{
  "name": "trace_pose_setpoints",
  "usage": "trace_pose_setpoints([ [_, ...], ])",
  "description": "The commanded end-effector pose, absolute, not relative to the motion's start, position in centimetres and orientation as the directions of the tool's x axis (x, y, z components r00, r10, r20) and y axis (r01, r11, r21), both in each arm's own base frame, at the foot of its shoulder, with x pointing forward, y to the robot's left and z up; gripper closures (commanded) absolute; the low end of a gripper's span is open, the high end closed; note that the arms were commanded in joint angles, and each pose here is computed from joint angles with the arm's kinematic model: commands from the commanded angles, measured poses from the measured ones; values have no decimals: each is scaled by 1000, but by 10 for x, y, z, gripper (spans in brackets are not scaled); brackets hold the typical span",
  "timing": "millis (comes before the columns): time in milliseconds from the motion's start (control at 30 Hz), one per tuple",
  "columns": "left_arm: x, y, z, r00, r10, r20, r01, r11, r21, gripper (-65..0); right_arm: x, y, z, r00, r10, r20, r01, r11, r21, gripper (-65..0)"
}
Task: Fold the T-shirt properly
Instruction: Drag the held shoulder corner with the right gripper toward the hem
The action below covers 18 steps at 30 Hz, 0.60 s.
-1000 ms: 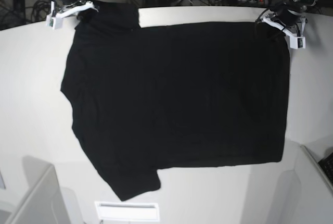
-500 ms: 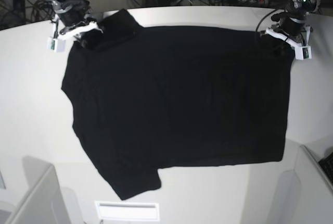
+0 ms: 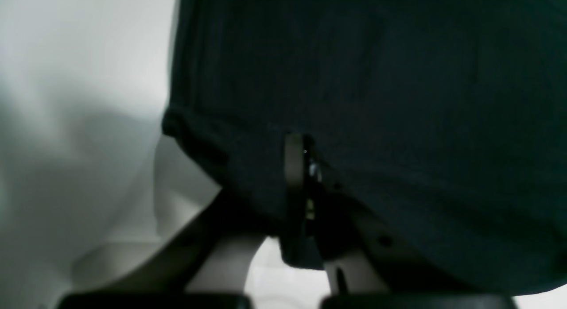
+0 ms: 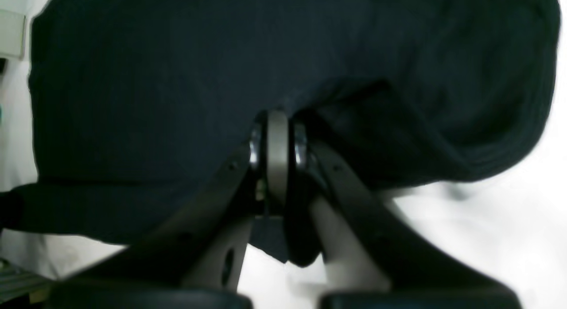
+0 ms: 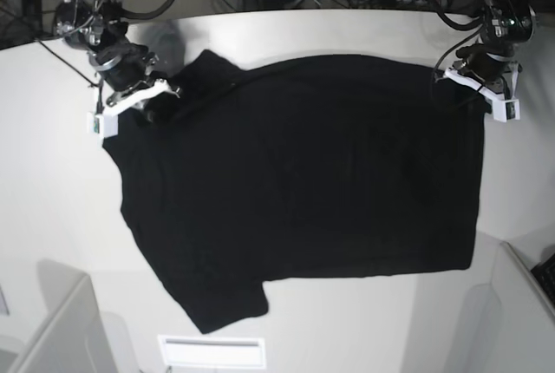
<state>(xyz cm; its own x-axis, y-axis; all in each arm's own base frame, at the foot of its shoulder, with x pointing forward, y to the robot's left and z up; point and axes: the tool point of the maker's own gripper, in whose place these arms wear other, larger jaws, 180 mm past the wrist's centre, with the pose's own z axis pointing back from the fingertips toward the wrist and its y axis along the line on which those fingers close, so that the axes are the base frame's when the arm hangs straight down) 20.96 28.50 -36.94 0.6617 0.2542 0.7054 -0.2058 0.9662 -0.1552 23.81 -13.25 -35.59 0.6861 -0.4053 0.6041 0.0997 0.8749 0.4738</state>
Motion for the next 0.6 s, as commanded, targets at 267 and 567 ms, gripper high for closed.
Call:
trace_pose_setpoints([
  [267,223,291,-355,617,264,742,-222,962,-157,0,273,-128,-326,632,-393,668,28,873,487,0],
  [567,242,296,-360,596,304,743,-244,950,-193,0,309,-129,-321,625,-394,673,14,868,496,0],
])
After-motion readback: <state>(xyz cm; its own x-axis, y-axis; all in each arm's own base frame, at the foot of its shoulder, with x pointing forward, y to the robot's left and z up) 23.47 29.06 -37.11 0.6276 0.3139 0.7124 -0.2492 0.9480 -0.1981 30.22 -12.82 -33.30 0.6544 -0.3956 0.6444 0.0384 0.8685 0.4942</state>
